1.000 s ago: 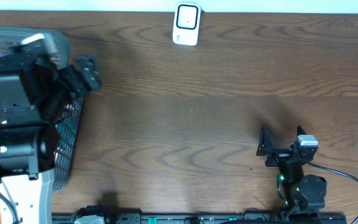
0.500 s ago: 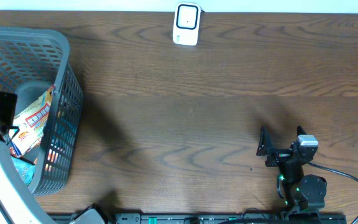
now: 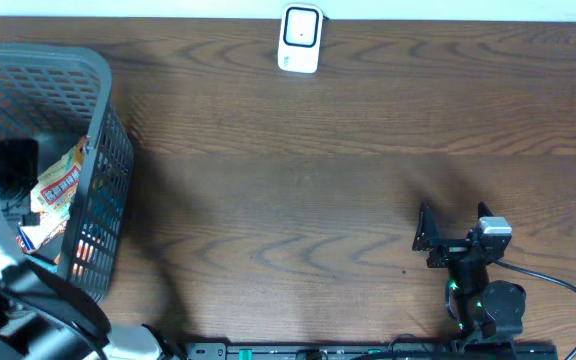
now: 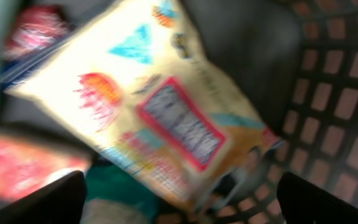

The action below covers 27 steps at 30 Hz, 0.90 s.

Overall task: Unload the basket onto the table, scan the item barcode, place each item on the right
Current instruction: 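Reach the left gripper into the grey basket toward the snack bag, then grasp the white-and-red snack bag in the basket with the left gripper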

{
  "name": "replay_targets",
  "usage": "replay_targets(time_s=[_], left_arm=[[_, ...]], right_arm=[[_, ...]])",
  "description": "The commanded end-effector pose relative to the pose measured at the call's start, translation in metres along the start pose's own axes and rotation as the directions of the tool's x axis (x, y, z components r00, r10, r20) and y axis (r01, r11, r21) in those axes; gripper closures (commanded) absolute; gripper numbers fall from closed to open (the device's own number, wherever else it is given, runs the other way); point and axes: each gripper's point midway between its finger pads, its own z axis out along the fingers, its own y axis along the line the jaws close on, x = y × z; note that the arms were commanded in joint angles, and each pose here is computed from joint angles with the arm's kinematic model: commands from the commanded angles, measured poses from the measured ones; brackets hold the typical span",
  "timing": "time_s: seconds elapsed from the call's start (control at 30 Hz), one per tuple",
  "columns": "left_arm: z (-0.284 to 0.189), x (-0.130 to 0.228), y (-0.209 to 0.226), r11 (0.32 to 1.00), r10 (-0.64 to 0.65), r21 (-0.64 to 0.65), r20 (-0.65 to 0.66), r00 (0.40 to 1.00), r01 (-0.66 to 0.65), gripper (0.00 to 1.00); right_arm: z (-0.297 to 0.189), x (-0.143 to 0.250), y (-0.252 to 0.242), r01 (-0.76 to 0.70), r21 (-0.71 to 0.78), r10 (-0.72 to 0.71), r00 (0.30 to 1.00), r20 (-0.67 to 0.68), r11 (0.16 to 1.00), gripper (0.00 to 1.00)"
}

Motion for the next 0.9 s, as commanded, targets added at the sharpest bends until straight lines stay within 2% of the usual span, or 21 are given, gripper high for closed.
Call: replay_targets(time_s=[0.0,0.17,0.47,0.73,0.87], left_arm=[[0.026,0.016,-0.013,0.997,-0.06,0.039,-0.133,0.989,0.066,0.02],[0.06,0.028,-0.012,0.995,-0.098,-0.027,-0.182,0.978,0.094,0.02],[0.09,0.056,-0.012,0.989,-0.121,-0.109,-0.219,0.968,0.099,0.02],[0.109,0.038,0.01,0.954,-0.202,-0.236,-0.053,0.978,0.184,0.02],[0.11,0.019,0.018,0.944,-0.187,-0.263,0.062,0.98,0.197,0.02]], right_arm=[[0.0,0.002,0.0,0.016,0.002,-0.016,1.0,-0.006,1.0,0.01],[0.0,0.002,0.0,0.015,0.002,-0.015,1.0,-0.006,1.0,0.01],[0.0,0.002,0.0,0.016,0.002,-0.016,1.0,-0.006,1.0,0.01],[0.0,0.002,0.0,0.015,0.002,-0.015,1.0,-0.006,1.0,0.01],[0.0,0.002,0.0,0.015,0.002,-0.015,1.0,-0.006,1.0,0.01]])
